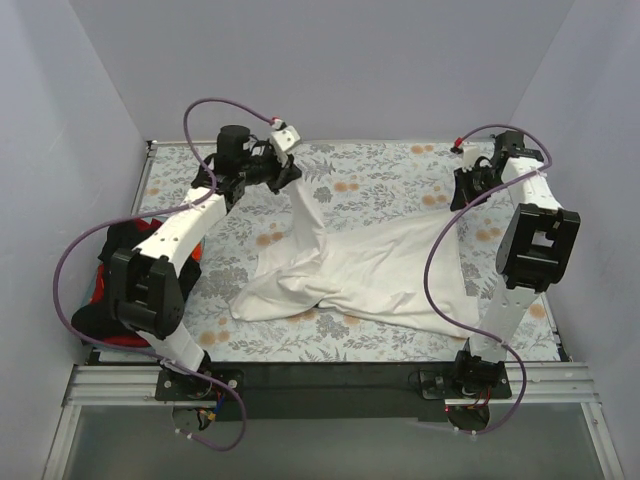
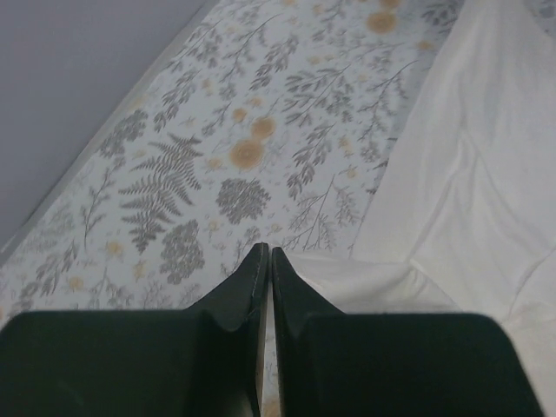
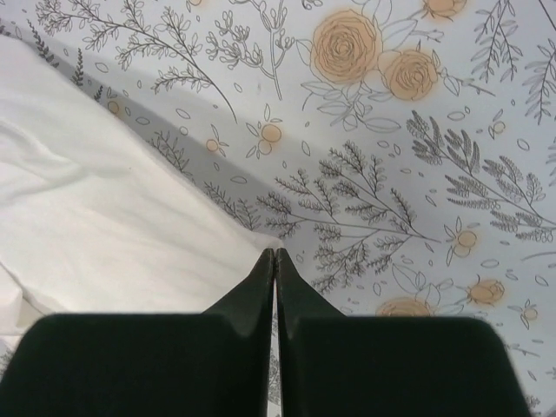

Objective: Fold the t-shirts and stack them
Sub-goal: Flatten the tshirt out

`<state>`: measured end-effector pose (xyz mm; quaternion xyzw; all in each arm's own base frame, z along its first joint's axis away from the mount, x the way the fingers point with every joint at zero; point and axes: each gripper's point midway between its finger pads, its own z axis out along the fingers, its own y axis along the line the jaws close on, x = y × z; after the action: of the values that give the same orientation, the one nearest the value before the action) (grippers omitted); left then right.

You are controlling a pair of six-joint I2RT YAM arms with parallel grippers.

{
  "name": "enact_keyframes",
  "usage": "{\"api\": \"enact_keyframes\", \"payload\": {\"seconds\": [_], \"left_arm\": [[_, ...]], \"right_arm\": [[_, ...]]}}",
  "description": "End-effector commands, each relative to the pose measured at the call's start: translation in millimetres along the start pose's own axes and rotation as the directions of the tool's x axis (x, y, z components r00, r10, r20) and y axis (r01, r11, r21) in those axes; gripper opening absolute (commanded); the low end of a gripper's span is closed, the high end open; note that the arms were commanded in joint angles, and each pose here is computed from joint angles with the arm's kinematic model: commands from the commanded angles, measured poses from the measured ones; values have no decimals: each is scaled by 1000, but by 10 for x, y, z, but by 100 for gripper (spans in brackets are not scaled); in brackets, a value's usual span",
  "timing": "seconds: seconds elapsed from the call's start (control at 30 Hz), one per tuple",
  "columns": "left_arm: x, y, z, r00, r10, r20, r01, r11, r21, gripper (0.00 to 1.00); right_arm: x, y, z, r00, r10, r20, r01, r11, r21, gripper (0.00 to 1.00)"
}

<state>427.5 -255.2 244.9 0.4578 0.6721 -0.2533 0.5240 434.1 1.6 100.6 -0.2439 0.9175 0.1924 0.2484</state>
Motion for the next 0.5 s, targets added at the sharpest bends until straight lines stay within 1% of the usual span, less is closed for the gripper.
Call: {"api": "enact_keyframes", "payload": {"seconds": [0.0, 0.03, 0.07, 0.1, 0.13, 0.17, 0.23, 0.33, 0.43, 0.47], "left_arm": [[426, 232, -231, 982, -167, -89, 152, 976, -157, 0], [515, 309, -314, 976, -194, -96, 172, 964, -201, 0], [615, 492, -449, 970, -222, -100, 189, 945, -266, 0], [663, 553, -507, 965, -240, -103, 201, 934, -295, 0], [786, 616, -563, 958, -260, -120, 209, 921, -329, 0], [917, 705, -610, 949, -275, -156, 196, 898, -393, 0], [1140, 771, -607, 927, -315, -203, 205, 880, -428, 0], [1341, 885, -600, 902, -364, -232, 218, 848, -483, 0], [1548, 972, -478, 873, -414, -257, 251, 833, -493, 0], [1682, 1019, -385, 850, -442, -285, 266, 829, -492, 0]], "right_arm": [[24, 18, -185, 1000, -24, 11, 23, 999, 30, 1], [67, 6, -203, 1000, -25, 2, 25, 999, 39, 1], [71, -1, -247, 1000, -30, 4, 30, 998, 51, 1], [101, -36, -272, 1000, -25, 2, 25, 998, 62, 1], [117, -42, -286, 1000, -28, -1, 28, 997, 66, 1], [130, -55, -302, 1000, -27, -1, 27, 997, 71, 1], [145, -79, -312, 1000, -25, -6, 26, 996, 80, 1], [141, -86, -291, 1000, -18, -6, 19, 997, 74, 1], [124, -92, -289, 1000, -6, -1, 6, 997, 72, 1], [118, -89, -279, 1000, 0, -1, 0, 998, 70, 1]]}}
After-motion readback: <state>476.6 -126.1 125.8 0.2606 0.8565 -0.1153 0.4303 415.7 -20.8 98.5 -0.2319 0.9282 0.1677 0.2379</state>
